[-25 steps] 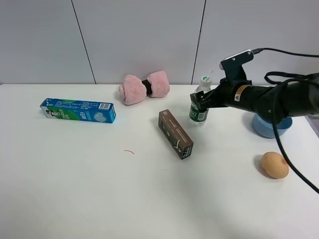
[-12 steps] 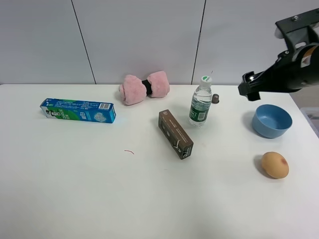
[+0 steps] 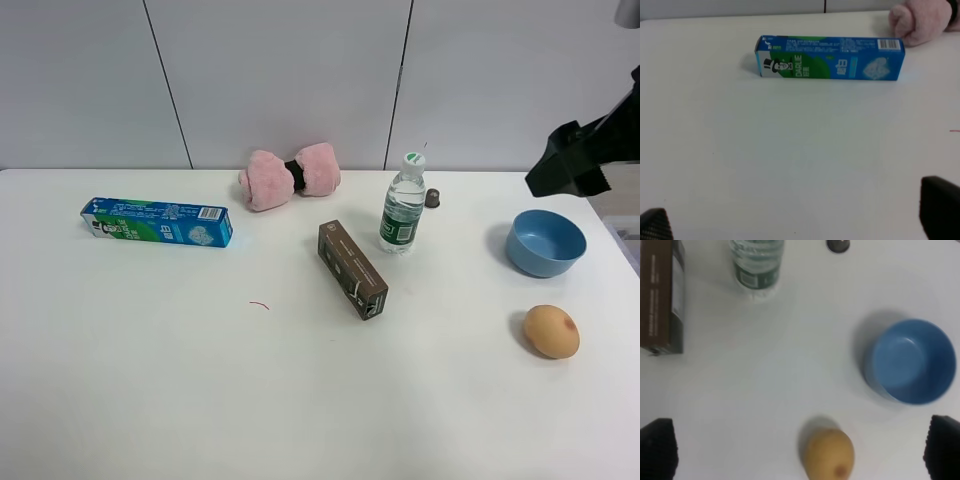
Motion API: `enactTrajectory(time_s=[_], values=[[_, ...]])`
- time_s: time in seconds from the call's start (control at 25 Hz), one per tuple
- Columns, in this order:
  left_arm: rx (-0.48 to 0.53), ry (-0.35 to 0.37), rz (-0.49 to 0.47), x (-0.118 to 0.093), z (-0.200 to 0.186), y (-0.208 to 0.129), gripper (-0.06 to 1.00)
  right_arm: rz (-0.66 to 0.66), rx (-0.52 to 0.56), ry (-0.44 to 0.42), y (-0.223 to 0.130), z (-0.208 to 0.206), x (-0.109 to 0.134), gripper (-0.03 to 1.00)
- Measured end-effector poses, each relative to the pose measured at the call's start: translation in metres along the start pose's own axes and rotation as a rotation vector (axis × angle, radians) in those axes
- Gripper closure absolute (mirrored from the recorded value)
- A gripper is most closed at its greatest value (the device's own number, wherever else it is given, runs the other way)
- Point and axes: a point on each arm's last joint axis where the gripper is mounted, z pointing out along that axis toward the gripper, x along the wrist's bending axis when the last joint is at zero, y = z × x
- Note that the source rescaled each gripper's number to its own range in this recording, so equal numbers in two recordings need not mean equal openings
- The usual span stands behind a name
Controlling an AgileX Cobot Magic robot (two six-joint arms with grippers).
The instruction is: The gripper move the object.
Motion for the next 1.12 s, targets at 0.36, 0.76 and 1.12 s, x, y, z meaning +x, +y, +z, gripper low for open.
enactTrajectory(time_s=[0.36, 0.76, 1.12], values=[[0.000, 0.000, 0.000, 0.000, 0.000, 0.000, -0.06, 0.192, 0.046, -0.132, -0.031, -0.021, -0.051, -0.03], [0.000, 0.000, 0.000, 0.000, 0.000, 0.000, -0.06, 0.292, -0.172, -0.263, -0.070, -0.107, -0.014, -0.03], [0.000, 0.000, 0.000, 0.000, 0.000, 0.000, -0.06, 0.305, -0.373, -0.356, -0.109, -0.159, 0.020, -0.03]])
